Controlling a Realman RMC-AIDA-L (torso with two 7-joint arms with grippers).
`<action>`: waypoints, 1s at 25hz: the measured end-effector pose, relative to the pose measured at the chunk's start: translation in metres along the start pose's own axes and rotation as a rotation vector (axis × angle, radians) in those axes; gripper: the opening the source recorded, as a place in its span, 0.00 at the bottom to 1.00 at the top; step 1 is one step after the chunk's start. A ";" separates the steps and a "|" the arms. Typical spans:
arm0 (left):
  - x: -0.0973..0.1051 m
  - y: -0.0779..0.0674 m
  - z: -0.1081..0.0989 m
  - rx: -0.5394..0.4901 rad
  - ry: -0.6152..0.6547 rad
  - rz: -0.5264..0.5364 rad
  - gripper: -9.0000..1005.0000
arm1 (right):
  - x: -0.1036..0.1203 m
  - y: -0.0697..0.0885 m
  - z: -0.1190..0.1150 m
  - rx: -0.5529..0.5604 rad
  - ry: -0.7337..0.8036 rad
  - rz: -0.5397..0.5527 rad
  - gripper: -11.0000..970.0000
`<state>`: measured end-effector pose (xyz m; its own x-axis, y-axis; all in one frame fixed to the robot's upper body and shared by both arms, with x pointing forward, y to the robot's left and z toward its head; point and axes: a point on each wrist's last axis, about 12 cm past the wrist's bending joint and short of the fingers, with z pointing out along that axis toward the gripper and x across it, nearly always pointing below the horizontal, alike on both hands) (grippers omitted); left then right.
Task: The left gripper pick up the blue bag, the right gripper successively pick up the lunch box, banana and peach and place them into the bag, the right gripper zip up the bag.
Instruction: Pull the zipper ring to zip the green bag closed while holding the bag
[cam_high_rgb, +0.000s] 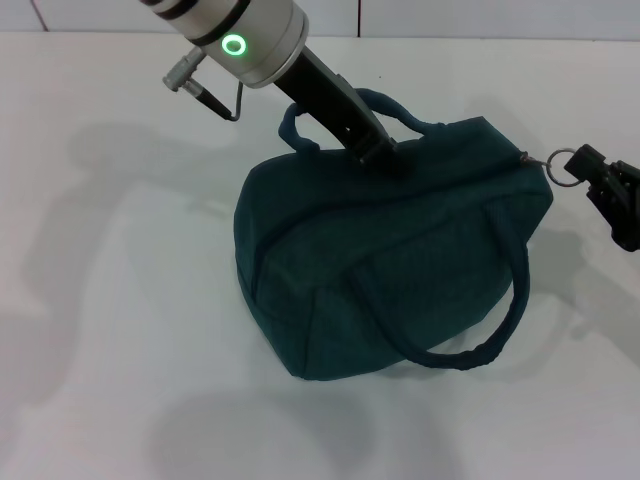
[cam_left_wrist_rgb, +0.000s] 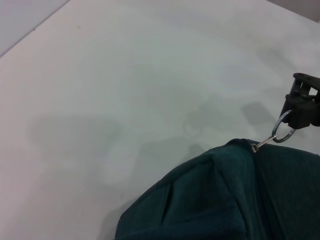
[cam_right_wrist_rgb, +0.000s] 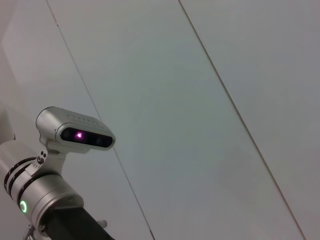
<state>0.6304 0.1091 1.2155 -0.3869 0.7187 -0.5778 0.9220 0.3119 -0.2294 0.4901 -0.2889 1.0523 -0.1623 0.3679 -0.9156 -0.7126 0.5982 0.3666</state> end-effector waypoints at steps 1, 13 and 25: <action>0.000 0.000 0.000 0.000 0.000 0.000 0.24 | 0.000 0.000 0.000 0.000 0.000 0.000 0.03; 0.006 -0.003 -0.008 0.024 0.012 0.016 0.10 | 0.002 -0.009 -0.001 0.068 0.032 -0.009 0.03; 0.009 -0.002 -0.021 0.064 -0.034 0.018 0.09 | 0.012 -0.018 0.003 0.136 0.115 -0.020 0.03</action>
<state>0.6246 0.1280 1.2269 -0.3703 0.7018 -0.6085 0.9284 0.2579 -0.2676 0.5028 -0.2932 1.0356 -0.2316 0.2754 -0.9330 -0.6192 0.6980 0.3598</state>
